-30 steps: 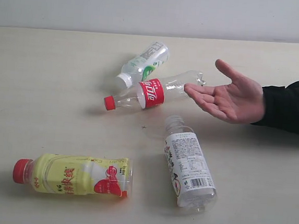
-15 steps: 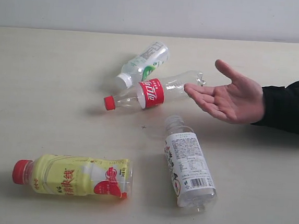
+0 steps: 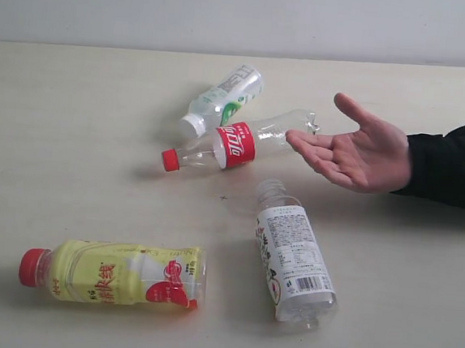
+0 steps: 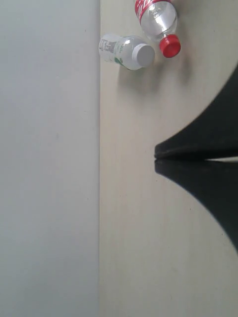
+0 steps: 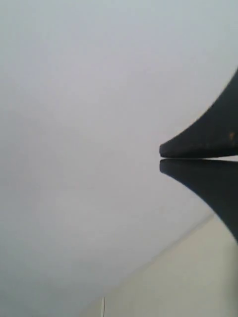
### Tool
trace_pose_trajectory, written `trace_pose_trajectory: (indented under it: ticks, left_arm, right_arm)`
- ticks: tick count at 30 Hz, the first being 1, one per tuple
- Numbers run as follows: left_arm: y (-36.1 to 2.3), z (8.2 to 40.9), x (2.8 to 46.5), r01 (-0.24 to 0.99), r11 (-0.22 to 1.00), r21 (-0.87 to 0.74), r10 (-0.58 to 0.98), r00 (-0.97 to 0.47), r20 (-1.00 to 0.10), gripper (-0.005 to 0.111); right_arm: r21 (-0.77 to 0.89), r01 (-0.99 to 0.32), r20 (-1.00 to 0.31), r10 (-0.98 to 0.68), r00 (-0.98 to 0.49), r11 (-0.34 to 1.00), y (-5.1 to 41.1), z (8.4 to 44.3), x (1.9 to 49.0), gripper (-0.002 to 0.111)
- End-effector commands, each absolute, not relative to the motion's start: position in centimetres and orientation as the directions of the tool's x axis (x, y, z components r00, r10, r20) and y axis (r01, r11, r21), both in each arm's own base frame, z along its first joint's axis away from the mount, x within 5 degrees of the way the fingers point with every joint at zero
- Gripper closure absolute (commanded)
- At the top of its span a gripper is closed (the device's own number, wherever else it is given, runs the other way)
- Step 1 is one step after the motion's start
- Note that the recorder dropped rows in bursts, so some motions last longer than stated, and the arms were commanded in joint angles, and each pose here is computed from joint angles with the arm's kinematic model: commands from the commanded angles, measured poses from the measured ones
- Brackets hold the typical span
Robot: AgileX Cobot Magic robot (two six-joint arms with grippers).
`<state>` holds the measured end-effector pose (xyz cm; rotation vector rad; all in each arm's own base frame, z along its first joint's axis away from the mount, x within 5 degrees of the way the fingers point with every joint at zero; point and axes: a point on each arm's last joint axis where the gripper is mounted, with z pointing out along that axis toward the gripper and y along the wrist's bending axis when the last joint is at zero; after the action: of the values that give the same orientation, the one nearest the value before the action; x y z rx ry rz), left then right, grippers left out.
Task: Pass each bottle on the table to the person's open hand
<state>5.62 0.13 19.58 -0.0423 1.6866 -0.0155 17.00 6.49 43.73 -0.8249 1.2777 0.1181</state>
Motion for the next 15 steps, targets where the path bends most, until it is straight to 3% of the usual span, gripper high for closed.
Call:
trace_pose_trajectory:
  ticks: [1,15]
  left_arm:
    - [0.1,19.5,5.6,-0.019,0.999,-0.033,-0.035,-0.11,-0.993,0.107]
    - [0.1,19.5,5.6,-0.019,0.999,-0.033,-0.035,-0.11,-0.993,0.107]
  right_arm:
    - [-0.498,-0.24,-0.861,-0.442,0.251,0.834,4.0,43.3,17.8,0.105]
    - [-0.608,-0.205,-0.787,-0.617,0.024,0.767,2.8,35.9,20.0,0.105]
